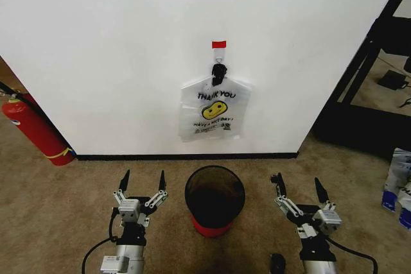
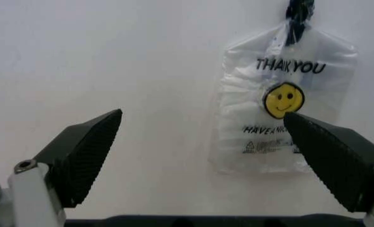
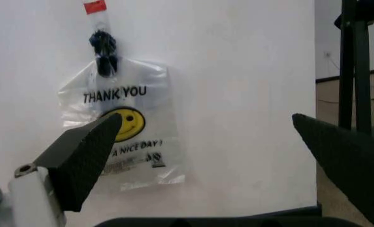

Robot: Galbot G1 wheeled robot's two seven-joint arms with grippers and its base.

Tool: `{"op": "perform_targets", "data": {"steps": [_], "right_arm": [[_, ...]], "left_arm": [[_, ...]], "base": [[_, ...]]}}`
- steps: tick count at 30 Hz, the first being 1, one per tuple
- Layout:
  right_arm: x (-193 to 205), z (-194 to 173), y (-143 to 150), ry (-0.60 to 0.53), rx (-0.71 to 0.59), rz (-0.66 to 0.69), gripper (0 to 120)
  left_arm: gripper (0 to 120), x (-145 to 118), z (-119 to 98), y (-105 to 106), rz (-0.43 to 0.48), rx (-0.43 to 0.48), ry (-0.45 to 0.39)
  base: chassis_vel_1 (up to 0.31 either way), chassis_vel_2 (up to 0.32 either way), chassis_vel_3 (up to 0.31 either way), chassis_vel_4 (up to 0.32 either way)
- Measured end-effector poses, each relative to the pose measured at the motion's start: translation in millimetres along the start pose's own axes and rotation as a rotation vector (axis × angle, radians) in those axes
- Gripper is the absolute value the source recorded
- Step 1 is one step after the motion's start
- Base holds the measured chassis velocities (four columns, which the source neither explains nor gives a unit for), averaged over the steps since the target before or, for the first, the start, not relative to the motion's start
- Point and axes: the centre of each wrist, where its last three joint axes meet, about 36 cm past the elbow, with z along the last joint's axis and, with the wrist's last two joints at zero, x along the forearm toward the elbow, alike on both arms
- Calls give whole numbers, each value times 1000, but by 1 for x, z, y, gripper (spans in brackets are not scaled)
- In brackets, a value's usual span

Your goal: Pick up the garbage bag from the wall and place it over the trash bin.

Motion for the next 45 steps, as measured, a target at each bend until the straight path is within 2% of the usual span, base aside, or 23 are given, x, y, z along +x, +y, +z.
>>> {"op": "perform_targets", "data": {"steps": [9, 16, 22, 25, 28, 32, 34, 36, 39, 41, 45], "right_arm": [[-6, 10, 0, 23, -6, 5, 100], [-30, 18, -4, 32, -62, -22, 100], [-104, 27, -21, 6, -287, -203, 100], [-113, 28, -23, 8, -325, -228, 100], [-164, 26, -36, 11, -556, -288, 100], [-200, 32, -37, 26, -667, -335, 100], [-235, 44, -23, 44, -738, -375, 100], [-253, 52, -8, 65, -781, -396, 100], [-261, 57, 3, 80, -801, -413, 100], [-289, 64, 33, 93, -838, -466, 100], [-320, 67, 58, 91, -836, -513, 100]], "left_arm": [[100, 0, 5, 1, -3, -1, 9], [100, 2, 7, -3, -6, 1, 17], [100, 1, 4, -5, 4, -23, 1], [100, 0, 4, -5, 5, -23, -1], [100, -12, 4, -5, 36, -19, -8], [100, -12, 4, -2, 44, -26, -5], [100, -11, 2, 1, 42, -32, -8], [100, -12, 1, 2, 39, -34, -11], [100, -12, 0, 2, 37, -34, -12], [100, -11, -1, 1, 34, -37, -11], [100, -9, 0, 1, 36, -42, -9]], "base": [[0, 0, 0, 0], [0, 0, 0, 0], [0, 0, 0, 0], [0, 0, 0, 0], [0, 0, 0, 0], [0, 0, 0, 0], [0, 0, 0, 0], [0, 0, 0, 0], [0, 0, 0, 0], [0, 0, 0, 0], [0, 0, 0, 0]]}}
